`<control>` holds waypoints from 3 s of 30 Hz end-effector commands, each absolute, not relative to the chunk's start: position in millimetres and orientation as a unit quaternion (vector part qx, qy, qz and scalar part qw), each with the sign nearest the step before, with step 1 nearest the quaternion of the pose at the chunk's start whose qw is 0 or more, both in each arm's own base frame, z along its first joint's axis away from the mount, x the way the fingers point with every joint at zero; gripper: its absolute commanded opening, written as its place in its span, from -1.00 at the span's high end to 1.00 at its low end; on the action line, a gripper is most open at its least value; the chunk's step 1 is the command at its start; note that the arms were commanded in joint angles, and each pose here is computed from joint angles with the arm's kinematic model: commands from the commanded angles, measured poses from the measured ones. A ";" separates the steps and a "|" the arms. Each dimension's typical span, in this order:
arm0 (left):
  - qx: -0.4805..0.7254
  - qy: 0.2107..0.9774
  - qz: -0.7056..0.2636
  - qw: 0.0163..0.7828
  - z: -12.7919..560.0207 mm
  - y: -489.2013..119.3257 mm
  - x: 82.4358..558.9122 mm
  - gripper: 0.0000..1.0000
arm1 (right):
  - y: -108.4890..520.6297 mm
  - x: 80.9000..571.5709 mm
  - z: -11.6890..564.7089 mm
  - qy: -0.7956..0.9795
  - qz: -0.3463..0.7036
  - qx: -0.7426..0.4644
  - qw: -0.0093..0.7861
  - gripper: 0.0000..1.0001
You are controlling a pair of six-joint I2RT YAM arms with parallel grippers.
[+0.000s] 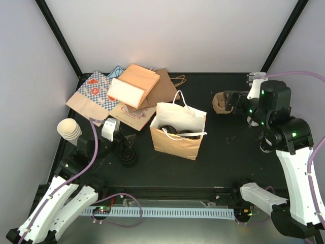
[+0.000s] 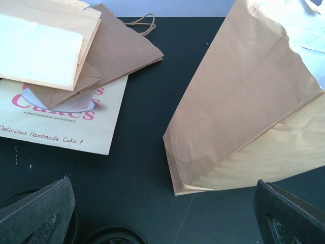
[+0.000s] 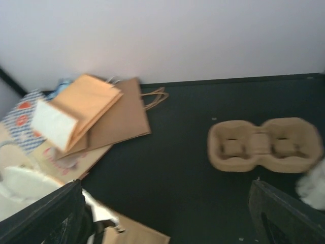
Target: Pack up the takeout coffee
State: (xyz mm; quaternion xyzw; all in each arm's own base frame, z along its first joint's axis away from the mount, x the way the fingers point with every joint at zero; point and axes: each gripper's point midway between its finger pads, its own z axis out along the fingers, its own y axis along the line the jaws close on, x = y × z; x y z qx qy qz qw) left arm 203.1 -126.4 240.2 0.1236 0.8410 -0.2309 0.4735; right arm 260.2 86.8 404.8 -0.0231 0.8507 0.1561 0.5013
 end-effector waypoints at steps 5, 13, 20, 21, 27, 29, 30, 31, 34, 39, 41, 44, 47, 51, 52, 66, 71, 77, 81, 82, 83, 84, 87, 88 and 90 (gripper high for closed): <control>0.121 0.833 -0.231 0.488 248.5 -125.0 203.5 -0.98 | 12.1 276.0 409.0 0.860 -0.007 0.090 0.501 -0.73; 0.123 0.831 -0.233 0.490 249.9 -125.4 202.4 -0.97 | -15.2 310.2 369.1 0.880 0.034 0.171 0.442 -0.45; 0.127 0.828 -0.238 0.491 251.2 -127.1 201.3 -0.98 | -72.6 334.7 344.7 0.871 -0.039 0.253 0.420 -0.14; 0.128 0.828 -0.239 0.491 251.2 -127.2 201.1 -0.97 | -77.9 338.0 341.5 0.870 -0.043 0.260 0.417 -0.11; 0.131 0.826 -0.242 0.491 251.8 -128.6 200.5 -0.98 | -96.2 360.5 317.5 0.883 -0.057 0.274 0.377 0.10; 0.132 0.826 -0.243 0.491 252.0 -128.9 200.2 -0.97 | -104.1 362.6 307.6 0.884 -0.076 0.293 0.357 0.18; 0.133 0.826 -0.244 0.491 252.2 -129.4 199.9 -0.97 | -106.7 363.6 302.5 0.884 -0.083 0.301 0.348 0.20; 0.134 0.825 -0.245 0.491 252.3 -129.7 199.9 -0.98 | -107.4 365.1 298.1 0.886 -0.083 0.305 0.340 0.22; 0.135 0.825 -0.247 0.491 252.5 -130.4 199.3 -0.98 | -108.4 368.2 292.7 0.884 -0.081 0.315 0.335 0.23; 0.137 0.825 -0.248 0.489 251.3 -131.0 199.1 -0.98 | -114.6 367.5 294.2 0.880 -0.100 0.318 0.338 0.25; 0.138 0.825 -0.249 0.488 251.3 -131.9 199.1 -0.97 | -116.2 367.1 293.2 0.882 -0.106 0.317 0.334 0.31; 0.139 0.825 -0.250 0.487 251.3 -132.6 199.1 -0.97 | -117.6 367.1 291.9 0.884 -0.112 0.315 0.326 0.40; 0.139 0.824 -0.250 0.489 251.8 -132.1 198.6 -0.98 | -128.5 365.8 290.8 0.884 -0.120 0.324 0.316 0.41; 0.140 0.823 -0.251 0.490 252.3 -132.1 198.1 -0.97 | -129.8 371.9 284.0 0.892 -0.123 0.319 0.296 0.50; 0.139 0.823 -0.251 0.490 252.6 -131.9 198.2 -0.97 | -130.6 372.6 282.6 0.893 -0.125 0.320 0.292 0.51; 0.138 0.822 -0.251 0.492 253.1 -131.4 198.0 -0.98 | -140.4 382.9 266.5 0.893 -0.150 0.326 0.271 0.52; 0.138 0.823 -0.250 0.491 252.8 -131.6 198.3 -0.97 | -142.0 386.6 261.8 0.894 -0.154 0.326 0.265 0.51; 0.138 0.824 -0.250 0.490 251.9 -131.7 198.5 -0.97 | -143.1 389.8 256.5 0.895 -0.155 0.328 0.261 0.51; 0.138 0.824 -0.249 0.490 251.9 -131.6 198.7 -0.97 | -141.1 390.6 254.9 0.896 -0.149 0.329 0.258 0.54; 0.138 0.824 -0.249 0.490 252.2 -131.4 198.9 -0.97 | -140.6 390.6 255.5 0.896 -0.148 0.329 0.259 0.62; 0.138 0.824 -0.249 0.490 252.2 -131.6 198.7 -0.97 | -140.0 390.0 257.1 0.896 -0.146 0.329 0.260 0.73; 0.138 0.824 -0.249 0.490 251.7 -131.5 198.8 -0.98 | -140.0 389.1 259.7 0.895 -0.145 0.329 0.262 0.84; 0.137 0.824 -0.249 0.490 252.4 -131.4 198.9 -0.97 | -138.8 385.9 271.1 0.893 -0.141 0.329 0.273 0.97; 0.138 0.824 -0.249 0.490 252.2 -131.4 198.9 -0.97 | -136.6 384.3 274.9 0.894 -0.138 0.327 0.274 0.98; 0.137 0.824 -0.249 0.490 251.9 -131.3 199.2 -0.98 | -134.0 380.6 285.7 0.893 -0.130 0.325 0.283 0.98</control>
